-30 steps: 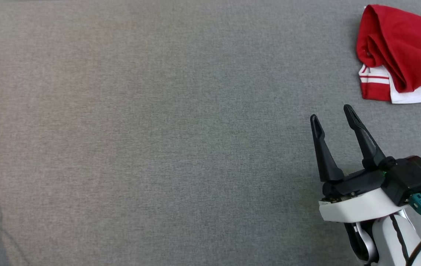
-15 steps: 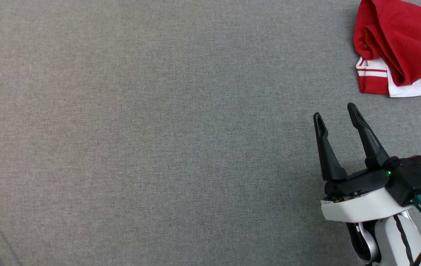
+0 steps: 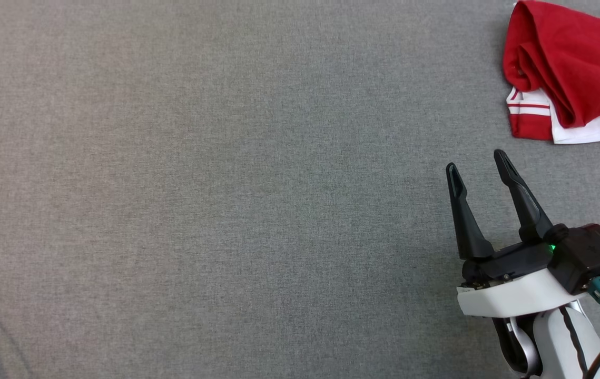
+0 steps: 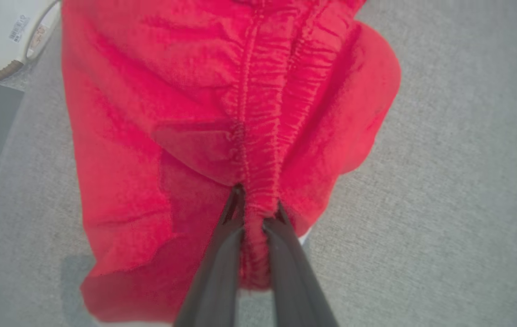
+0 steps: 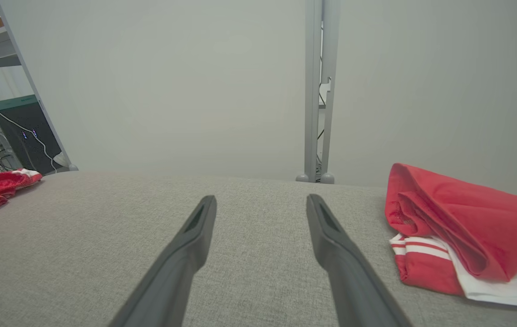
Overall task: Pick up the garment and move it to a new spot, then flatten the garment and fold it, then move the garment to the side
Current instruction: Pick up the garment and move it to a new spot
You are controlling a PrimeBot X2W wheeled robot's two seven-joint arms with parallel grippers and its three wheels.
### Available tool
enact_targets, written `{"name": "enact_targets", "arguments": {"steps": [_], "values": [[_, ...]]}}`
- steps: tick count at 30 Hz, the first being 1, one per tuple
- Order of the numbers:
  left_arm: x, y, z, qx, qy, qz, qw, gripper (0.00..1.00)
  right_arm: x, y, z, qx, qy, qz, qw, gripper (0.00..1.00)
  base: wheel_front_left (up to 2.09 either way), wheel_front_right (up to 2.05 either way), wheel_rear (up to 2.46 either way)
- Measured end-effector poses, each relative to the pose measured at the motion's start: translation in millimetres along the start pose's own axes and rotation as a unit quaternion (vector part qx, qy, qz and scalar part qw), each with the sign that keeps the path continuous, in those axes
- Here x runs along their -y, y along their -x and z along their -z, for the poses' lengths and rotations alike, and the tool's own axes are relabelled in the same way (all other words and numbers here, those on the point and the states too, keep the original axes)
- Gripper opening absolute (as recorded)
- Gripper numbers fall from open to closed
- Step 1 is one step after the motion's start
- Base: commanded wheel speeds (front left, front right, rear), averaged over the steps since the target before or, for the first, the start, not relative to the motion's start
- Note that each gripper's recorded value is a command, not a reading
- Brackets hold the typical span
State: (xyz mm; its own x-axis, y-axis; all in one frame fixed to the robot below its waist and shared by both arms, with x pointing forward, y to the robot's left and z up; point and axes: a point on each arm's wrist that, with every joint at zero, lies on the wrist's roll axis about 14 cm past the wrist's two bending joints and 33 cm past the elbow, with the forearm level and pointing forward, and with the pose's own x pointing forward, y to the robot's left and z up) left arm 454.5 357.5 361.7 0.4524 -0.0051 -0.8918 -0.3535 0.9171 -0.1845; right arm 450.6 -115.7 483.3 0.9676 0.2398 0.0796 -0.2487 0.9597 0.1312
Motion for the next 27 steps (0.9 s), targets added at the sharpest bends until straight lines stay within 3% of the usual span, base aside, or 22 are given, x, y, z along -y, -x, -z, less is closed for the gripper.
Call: {"name": "enact_targets", "arguments": {"steps": [9,13,20,27], "values": [[20.3,30.5,-29.9,0.062,-0.058,0.022,0.996,0.00,-5.0,8.6,-13.7,0.012,-0.003,-0.002,1.000,1.00,0.00,0.00,0.00],[52.7,49.7,-41.1,0.093,-0.080,0.067,0.990,0.00,-7.3,16.6,-23.3,0.020,-0.008,0.000,1.000,1.00,0.00,0.00,0.00],[105.3,84.2,-34.1,0.120,-0.134,0.140,0.974,0.00,-7.2,41.7,-39.2,0.032,-0.012,0.011,0.999,1.00,0.00,0.00,0.00],[166.4,114.3,-14.1,0.148,-0.199,0.212,0.945,0.00,0.9,73.2,-54.2,0.048,-0.011,0.036,0.998,1.00,0.00,0.00,0.00]]}}
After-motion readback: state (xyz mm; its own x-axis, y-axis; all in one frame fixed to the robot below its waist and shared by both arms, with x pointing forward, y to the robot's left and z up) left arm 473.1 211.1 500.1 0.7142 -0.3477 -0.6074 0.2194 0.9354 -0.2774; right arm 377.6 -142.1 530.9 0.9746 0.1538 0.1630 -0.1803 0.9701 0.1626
